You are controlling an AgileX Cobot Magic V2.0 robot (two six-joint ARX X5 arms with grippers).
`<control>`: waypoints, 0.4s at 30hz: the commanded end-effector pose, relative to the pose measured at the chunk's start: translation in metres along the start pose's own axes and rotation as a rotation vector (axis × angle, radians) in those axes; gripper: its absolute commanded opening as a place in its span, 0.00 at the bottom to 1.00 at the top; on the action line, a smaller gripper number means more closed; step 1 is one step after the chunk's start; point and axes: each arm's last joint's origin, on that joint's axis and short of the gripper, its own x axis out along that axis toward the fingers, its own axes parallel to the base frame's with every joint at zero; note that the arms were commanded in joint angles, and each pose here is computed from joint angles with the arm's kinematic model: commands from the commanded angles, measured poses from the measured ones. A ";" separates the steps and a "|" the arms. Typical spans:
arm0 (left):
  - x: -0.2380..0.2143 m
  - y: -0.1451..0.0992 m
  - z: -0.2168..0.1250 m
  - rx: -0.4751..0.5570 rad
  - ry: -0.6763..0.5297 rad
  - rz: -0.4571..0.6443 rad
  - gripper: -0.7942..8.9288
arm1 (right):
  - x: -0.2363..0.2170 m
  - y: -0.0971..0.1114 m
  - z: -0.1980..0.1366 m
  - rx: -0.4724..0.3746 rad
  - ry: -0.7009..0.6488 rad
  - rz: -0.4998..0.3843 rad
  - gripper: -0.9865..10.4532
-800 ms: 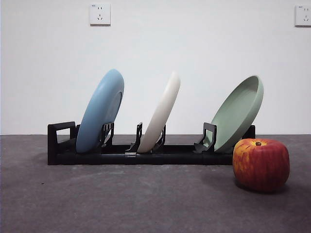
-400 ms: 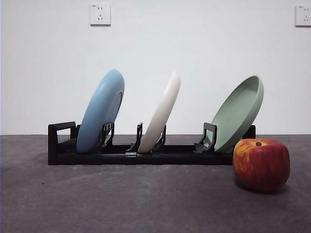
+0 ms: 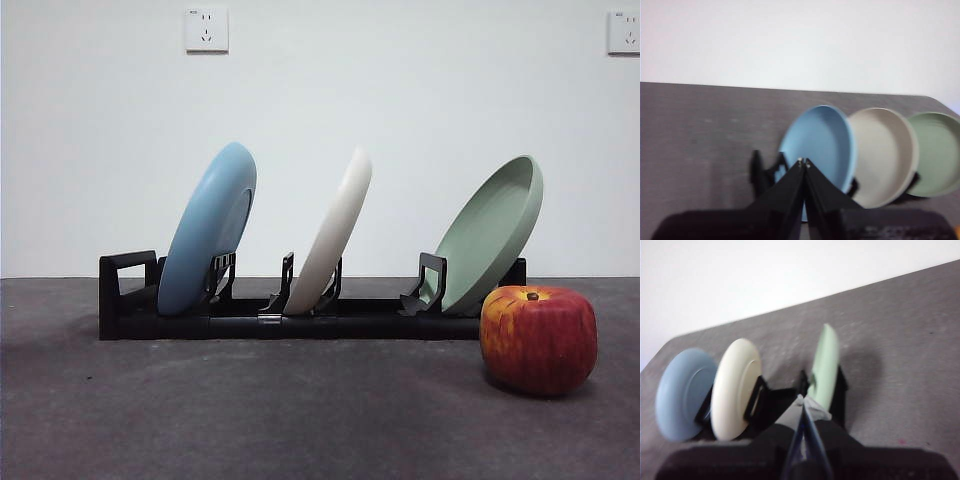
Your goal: Take the blue plate from the plate rack,put the plate on the table,take the apple from the table,put the apple in the plate
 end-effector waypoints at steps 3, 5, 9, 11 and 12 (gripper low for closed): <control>0.020 -0.001 0.023 -0.017 0.104 -0.132 0.08 | 0.013 0.005 0.021 -0.081 0.113 0.107 0.09; 0.029 -0.001 0.029 -0.034 0.142 -0.183 0.08 | 0.020 0.005 0.025 -0.069 0.145 0.130 0.14; 0.040 0.001 0.036 -0.048 0.168 -0.231 0.26 | 0.028 0.003 0.027 -0.058 0.171 0.130 0.35; 0.044 0.002 0.037 -0.077 0.174 -0.225 0.53 | 0.031 0.002 0.026 -0.054 0.181 0.128 0.43; 0.046 0.003 0.036 -0.099 0.181 -0.222 0.57 | 0.031 0.002 0.026 -0.053 0.183 0.128 0.44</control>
